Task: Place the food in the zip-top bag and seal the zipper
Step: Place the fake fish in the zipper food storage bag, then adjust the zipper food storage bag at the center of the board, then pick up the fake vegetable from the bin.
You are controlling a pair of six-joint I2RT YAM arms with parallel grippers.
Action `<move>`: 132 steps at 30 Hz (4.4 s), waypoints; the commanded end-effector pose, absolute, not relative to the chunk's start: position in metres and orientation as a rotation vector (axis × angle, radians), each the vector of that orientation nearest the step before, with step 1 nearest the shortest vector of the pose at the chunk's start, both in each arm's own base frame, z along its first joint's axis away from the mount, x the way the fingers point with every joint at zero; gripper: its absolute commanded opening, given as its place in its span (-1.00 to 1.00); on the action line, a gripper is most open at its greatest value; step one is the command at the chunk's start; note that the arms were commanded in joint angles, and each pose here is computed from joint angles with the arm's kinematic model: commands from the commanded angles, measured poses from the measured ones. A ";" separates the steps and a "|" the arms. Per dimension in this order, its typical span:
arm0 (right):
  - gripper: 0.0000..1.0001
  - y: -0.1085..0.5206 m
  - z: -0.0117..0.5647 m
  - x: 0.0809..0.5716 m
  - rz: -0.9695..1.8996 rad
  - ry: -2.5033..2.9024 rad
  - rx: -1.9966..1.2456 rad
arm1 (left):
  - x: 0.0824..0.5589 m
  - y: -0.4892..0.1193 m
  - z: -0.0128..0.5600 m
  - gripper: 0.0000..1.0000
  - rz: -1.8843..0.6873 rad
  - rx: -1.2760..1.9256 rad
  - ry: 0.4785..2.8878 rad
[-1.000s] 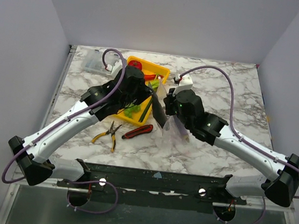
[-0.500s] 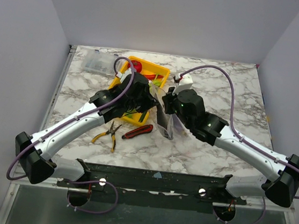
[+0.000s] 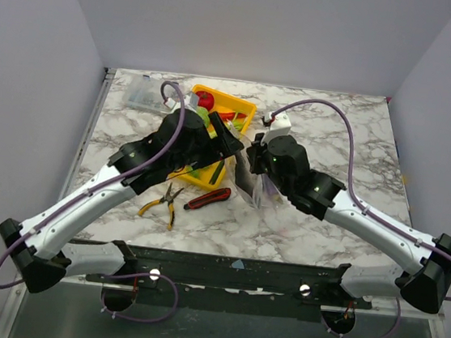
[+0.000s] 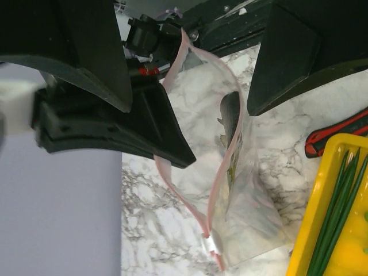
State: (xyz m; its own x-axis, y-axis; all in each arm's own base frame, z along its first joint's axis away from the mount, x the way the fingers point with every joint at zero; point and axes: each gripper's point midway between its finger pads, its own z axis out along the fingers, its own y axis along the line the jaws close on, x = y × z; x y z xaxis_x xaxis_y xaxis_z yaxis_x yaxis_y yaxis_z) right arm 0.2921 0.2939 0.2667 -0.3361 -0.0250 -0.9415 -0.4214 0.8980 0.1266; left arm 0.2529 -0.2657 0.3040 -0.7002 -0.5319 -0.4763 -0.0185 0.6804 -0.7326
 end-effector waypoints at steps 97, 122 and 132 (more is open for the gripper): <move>-0.99 0.210 0.253 0.288 0.060 1.940 -0.299 | 0.506 -0.213 0.191 0.32 -0.633 -0.400 2.299; -0.99 0.224 0.250 0.286 0.144 1.956 -0.307 | 0.515 -0.151 0.131 0.97 0.177 -0.080 2.471; -0.99 0.218 0.262 0.282 0.159 1.930 -0.289 | 0.519 -0.142 0.097 0.56 0.211 -0.019 2.566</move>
State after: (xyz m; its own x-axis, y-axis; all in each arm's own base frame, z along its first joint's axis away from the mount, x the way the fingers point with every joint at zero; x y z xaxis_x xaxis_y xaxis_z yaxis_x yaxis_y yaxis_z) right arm 0.2833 0.2192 0.2451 -0.3775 -0.1744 -0.9094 -0.2758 0.9587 -0.0694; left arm 0.5240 -0.1478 0.0955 -0.8226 0.0029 -0.5685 -0.0969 0.9847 0.1452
